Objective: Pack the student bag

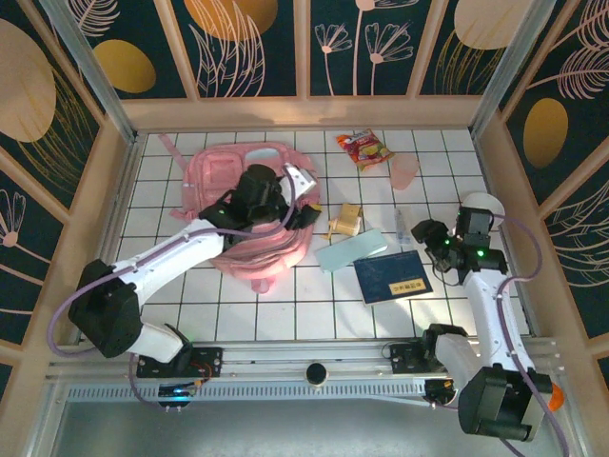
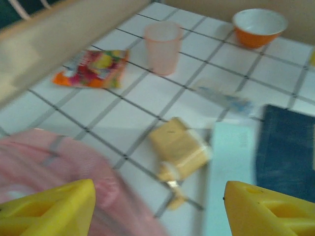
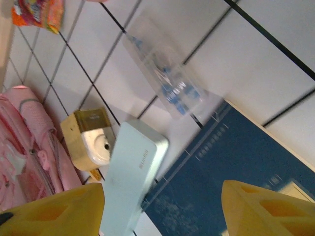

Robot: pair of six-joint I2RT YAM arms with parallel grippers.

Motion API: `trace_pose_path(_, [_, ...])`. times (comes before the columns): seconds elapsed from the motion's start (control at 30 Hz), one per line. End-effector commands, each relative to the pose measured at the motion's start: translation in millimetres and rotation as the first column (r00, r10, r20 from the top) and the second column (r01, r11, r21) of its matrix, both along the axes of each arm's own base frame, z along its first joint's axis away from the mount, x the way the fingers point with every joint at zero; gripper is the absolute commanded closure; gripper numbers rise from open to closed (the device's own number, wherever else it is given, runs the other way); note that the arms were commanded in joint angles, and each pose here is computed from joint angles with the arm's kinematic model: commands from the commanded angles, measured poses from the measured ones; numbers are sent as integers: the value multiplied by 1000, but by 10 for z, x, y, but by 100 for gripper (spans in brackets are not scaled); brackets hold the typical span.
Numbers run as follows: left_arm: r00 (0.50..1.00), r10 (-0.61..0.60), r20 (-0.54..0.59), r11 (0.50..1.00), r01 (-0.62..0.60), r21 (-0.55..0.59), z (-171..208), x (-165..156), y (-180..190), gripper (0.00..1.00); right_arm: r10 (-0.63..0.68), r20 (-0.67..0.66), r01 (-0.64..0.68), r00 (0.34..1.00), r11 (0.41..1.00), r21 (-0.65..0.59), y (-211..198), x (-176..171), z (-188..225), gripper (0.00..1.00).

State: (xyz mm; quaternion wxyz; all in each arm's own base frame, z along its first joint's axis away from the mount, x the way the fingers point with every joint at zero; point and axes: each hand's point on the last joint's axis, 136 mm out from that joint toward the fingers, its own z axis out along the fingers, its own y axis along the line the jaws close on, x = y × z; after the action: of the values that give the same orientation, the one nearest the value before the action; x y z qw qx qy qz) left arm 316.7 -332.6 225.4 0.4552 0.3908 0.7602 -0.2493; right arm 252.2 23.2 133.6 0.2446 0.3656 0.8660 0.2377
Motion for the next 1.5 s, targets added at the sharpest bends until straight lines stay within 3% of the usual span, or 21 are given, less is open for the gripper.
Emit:
trace_pose_path(0.0, [973,1,-231,996,-21,-87,-163,-319,-358,33,16,-134,-12,991,999,32,56,-300,-127,36])
trace_pose_path(0.1, [942,-49,-331,996,23,-81,-353,-607,-632,43,-21,-147,28,989,999,41,45,-411,-155,36])
trace_pose_path(0.27, [906,-51,-420,998,30,-56,-594,-884,-907,40,-70,-173,86,983,992,90,21,-573,-324,35])
trace_pose_path(0.4, [886,-39,-461,999,25,-35,-737,-929,-1000,38,-72,-175,101,982,982,159,64,-594,-451,35])
trace_pose_path(0.5, [865,-4,-501,999,21,28,-1024,-920,-1036,37,-107,-171,132,979,982,139,-1,-621,-472,35])
trace_pose_path(1.0, [787,-10,-617,989,99,110,-1495,-1145,-1161,37,-163,-240,210,957,960,184,32,-816,-780,33])
trace_pose_path(1.17, [788,2,-615,985,106,139,-1642,-1104,-1203,37,-131,-200,178,971,954,242,109,-715,-750,34])
trace_pose_path(1.47, [835,138,-533,974,-16,227,-1815,-709,-1222,30,-102,-204,153,974,955,253,125,-648,-770,35])
